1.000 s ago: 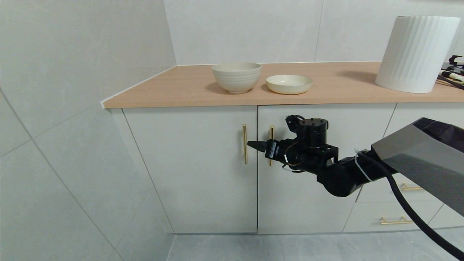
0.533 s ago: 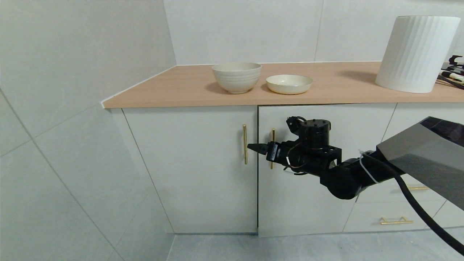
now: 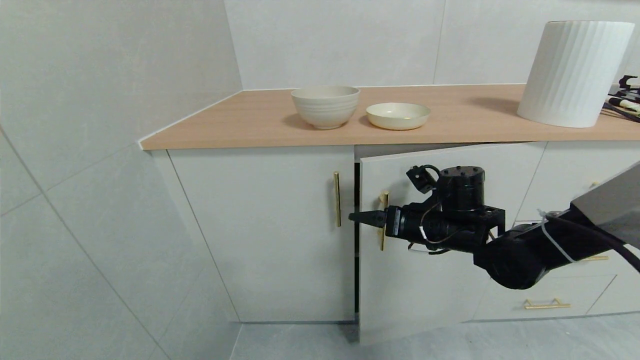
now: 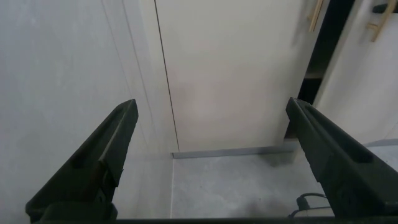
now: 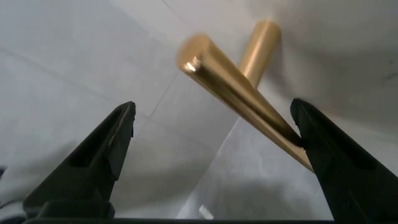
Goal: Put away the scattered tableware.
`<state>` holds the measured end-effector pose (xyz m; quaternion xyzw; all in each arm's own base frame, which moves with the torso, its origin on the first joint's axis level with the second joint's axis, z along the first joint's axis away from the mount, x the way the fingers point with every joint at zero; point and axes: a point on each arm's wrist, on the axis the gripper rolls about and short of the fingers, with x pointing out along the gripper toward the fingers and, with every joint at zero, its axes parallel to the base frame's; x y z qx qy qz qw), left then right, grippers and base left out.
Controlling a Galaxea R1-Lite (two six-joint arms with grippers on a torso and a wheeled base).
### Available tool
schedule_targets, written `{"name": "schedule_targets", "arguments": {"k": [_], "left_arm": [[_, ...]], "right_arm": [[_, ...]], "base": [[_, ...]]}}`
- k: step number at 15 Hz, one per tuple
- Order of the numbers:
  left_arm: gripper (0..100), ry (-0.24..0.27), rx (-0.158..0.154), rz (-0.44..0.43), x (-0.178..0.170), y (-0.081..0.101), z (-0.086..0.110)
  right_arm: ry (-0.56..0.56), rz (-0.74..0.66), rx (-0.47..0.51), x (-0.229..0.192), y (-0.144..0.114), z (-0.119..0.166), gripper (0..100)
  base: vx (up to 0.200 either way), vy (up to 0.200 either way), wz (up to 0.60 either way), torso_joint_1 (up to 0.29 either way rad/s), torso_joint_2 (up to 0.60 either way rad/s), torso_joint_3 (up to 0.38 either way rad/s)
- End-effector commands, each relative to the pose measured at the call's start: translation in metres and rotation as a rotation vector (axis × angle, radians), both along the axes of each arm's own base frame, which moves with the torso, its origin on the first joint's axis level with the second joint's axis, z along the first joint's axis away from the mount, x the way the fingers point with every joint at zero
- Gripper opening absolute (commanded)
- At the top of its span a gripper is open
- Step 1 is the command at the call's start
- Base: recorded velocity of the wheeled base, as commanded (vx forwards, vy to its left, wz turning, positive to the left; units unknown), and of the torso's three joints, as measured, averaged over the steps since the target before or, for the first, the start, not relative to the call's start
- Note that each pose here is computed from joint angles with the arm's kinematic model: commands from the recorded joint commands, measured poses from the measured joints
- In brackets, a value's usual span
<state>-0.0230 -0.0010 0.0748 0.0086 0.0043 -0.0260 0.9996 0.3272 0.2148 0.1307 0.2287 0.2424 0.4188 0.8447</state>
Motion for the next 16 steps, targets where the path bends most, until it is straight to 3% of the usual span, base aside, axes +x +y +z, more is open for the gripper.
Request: {"name": "schedule_targets", "arguments": {"k": [1,7,11,13,14,16], "left_arm": [[100,0.0,-0.001,0.0,0.0,0.0,0.0],[100,0.0,-0.001,0.0,0.0,0.0,0.0],[100,-0.002,0.013,-0.002,0.0,0.0,0.0],[100,-0.027,0.013,-0.003,-0.001,0.0,0.006],[100,-0.056,0.01,-0.022,-0.005,0.0,0.017],[100,-0.009,0.009,-0.16,-0.005,-0.003,0.027]], "right_arm": [[-0.009,0.014,0.008,-0.02,-0.011,0.013,100],[0.005,0.066,-0.045,-0.063,-0.021,0.003,100],[-0.023,0.068,-0.025,-0.066,-0.022,0.004,100],[-0.023,0.07,-0.025,-0.067,-0.022,0.004,100],[-0.023,0.067,-0.025,-0.067,-0.022,0.004,100],[-0.023,0.068,-0.025,-0.067,-0.021,0.004,100]], "base": [[0.0,0.0,0.0,0.0,0.0,0.0],[0.0,0.0,0.0,0.0,0.0,0.0],[0.0,0.0,0.0,0.0,0.0,0.0],[0.0,0.0,0.0,0.0,0.0,0.0],[0.0,0.0,0.0,0.0,0.0,0.0],[0.0,0.0,0.0,0.0,0.0,0.0]]}}
